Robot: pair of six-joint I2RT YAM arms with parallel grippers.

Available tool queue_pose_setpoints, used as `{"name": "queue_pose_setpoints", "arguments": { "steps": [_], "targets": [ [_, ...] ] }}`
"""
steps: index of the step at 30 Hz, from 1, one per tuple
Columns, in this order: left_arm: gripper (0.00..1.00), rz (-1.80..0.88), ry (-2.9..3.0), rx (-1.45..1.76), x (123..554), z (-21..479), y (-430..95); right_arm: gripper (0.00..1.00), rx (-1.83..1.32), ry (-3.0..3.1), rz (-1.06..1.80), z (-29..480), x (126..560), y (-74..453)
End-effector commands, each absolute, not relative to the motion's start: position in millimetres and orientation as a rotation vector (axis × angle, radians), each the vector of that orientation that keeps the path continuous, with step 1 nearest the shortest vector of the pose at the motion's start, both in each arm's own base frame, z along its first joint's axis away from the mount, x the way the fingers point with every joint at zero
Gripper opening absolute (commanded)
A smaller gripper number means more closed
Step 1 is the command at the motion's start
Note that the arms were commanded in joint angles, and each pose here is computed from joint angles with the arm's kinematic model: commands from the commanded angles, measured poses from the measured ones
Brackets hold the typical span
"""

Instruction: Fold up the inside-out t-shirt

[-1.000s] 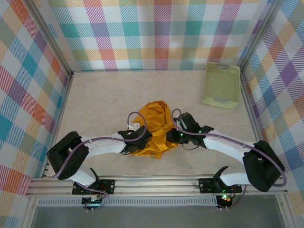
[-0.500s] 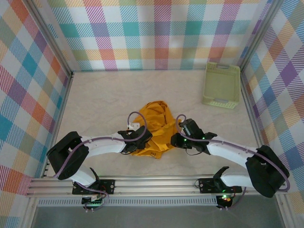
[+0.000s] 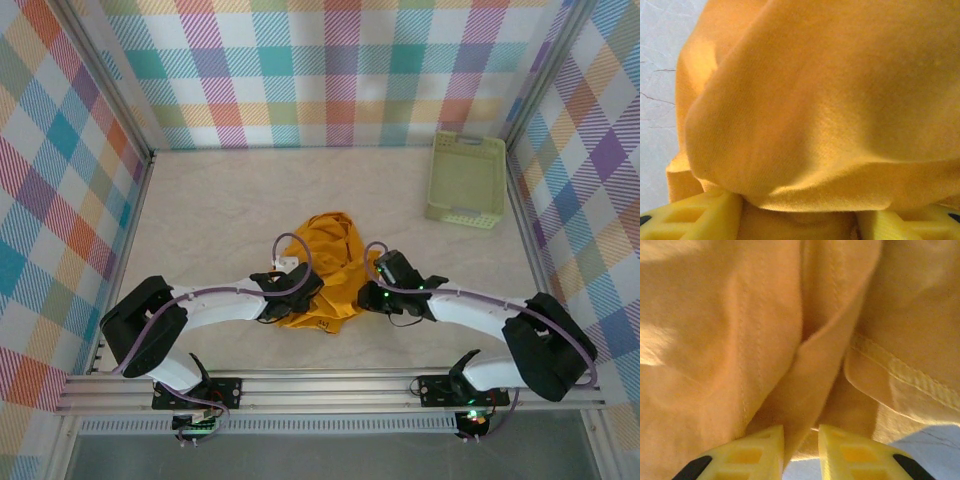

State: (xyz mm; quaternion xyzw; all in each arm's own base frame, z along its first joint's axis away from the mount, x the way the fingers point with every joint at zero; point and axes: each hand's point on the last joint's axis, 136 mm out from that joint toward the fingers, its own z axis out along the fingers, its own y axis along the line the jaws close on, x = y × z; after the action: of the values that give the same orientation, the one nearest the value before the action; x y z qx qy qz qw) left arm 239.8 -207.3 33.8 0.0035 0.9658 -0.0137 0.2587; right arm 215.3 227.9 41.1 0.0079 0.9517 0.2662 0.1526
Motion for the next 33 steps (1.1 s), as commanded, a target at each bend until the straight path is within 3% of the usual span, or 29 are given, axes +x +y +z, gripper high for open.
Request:
{"name": "queue_pose_setpoints", "arguments": {
  "steps": [1, 10, 18, 25, 29, 33],
  "targets": [
    [0.61, -0.034, 2.621, 0.039, 239, 36, -213, 0.28, -0.043, 2.669, 0.841, 65, 227, 251],
    [0.61, -0.036, 2.607, 0.045, 238, 39, -213, 0.36, -0.077, 2.759, 0.714, 49, 229, 259],
    [0.61, -0.027, 2.605, 0.042, 237, 37, -211, 0.4, -0.017, 2.815, 0.454, 35, 223, 234],
    [0.61, -0.027, 2.602, 0.038, 238, 37, -211, 0.45, -0.002, 2.849, 0.425, 23, 225, 238],
    [0.61, -0.017, 2.604, 0.042, 237, 36, -209, 0.41, -0.02, 2.824, 0.445, 26, 229, 243],
    [0.61, -0.006, 2.601, 0.039, 237, 36, -207, 0.29, -0.003, 2.841, 0.364, 23, 229, 234]
  ]
}}
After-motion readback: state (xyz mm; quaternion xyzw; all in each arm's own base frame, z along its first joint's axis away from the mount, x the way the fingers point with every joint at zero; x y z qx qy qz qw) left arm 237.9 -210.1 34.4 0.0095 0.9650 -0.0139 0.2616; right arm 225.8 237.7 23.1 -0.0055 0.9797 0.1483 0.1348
